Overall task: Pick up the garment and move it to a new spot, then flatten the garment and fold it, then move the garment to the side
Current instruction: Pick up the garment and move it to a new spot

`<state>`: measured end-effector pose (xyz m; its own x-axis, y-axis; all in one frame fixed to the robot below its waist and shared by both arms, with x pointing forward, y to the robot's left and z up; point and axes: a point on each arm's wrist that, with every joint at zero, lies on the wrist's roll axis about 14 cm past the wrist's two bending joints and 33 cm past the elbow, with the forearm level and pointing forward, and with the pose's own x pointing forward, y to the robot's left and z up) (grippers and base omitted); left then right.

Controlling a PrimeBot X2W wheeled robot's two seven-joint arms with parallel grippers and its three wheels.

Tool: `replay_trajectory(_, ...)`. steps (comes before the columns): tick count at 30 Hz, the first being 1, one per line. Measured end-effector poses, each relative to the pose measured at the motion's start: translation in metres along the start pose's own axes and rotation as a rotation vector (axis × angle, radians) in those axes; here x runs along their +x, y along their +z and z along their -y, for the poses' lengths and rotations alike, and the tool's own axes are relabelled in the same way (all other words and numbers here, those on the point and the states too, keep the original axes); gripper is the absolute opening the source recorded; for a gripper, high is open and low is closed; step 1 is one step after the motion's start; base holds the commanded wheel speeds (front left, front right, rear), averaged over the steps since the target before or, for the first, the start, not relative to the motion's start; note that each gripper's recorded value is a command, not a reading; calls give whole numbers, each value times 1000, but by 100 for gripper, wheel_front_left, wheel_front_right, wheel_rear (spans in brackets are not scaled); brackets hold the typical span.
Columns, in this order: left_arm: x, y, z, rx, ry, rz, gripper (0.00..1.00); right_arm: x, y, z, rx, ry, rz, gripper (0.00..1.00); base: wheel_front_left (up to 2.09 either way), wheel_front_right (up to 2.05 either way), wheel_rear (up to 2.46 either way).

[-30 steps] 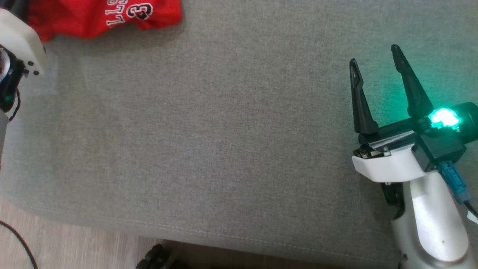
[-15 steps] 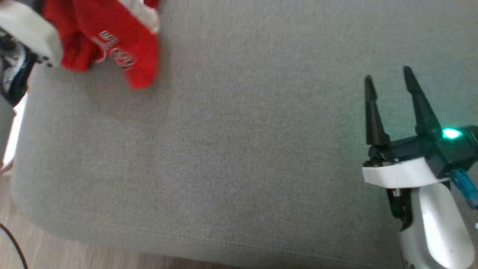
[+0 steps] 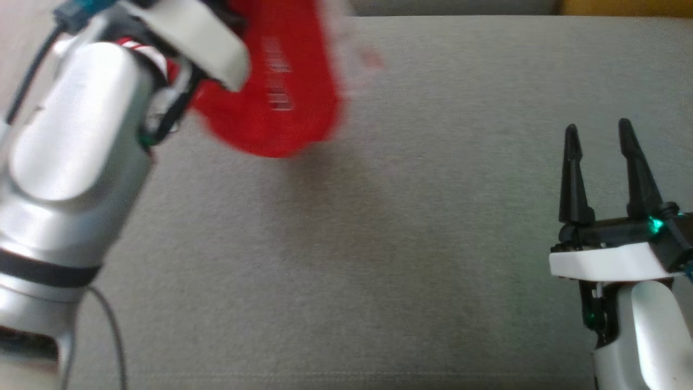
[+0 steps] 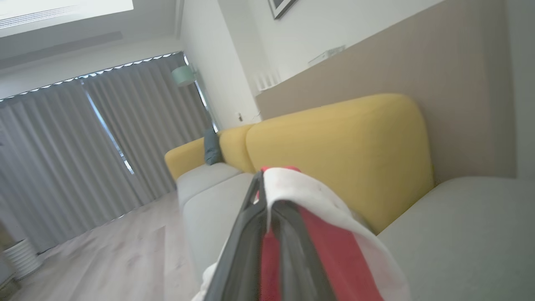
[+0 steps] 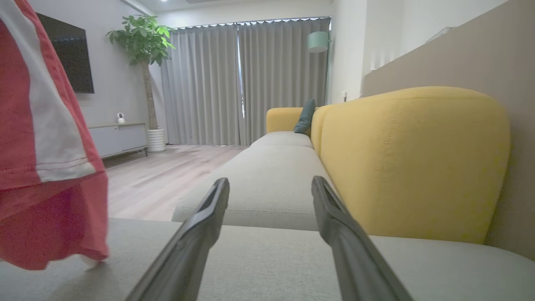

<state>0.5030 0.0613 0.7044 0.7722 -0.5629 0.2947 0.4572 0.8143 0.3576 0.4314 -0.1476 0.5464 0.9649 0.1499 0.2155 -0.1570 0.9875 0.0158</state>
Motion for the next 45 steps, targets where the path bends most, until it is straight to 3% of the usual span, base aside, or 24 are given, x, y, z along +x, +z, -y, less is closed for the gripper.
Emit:
replay_trajectory(4, 22, 22, 38, -89, -48, 90, 0, -11, 7, 22, -19, -64, 9, 100, 0, 0, 0)
replay_trajectory(8, 34, 4, 79, -217, -88, 86, 0, -21, 8, 41, -33, -119, 2, 100, 0, 0, 0)
replay_trajectory(14, 12, -107, 152, -386, -125, -145, 0, -28, -6, 64, -42, -182, -40, 100, 0, 0, 0)
replay_trajectory(19, -23, -181, 203, -443, -179, -350, 0, -30, -14, 78, -55, -219, -65, 100, 0, 0, 0)
replay_trajectory(28, -37, -201, 230, -507, -194, -413, 0, -32, -28, 78, -45, -222, -104, 100, 0, 0, 0)
replay_trajectory(30, -42, -200, 226, -515, -167, -409, 68, -30, -31, 69, -30, -197, -107, 100, 0, 0, 0)
replay_trajectory(31, -44, -199, 225, -515, -160, -407, 97, -29, -32, 68, -26, -194, -109, 100, 0, 0, 0)
replay_trajectory(45, -68, -164, 176, -543, 27, -307, 100, -23, -20, 49, -16, -140, -74, 100, 0, 0, 0)
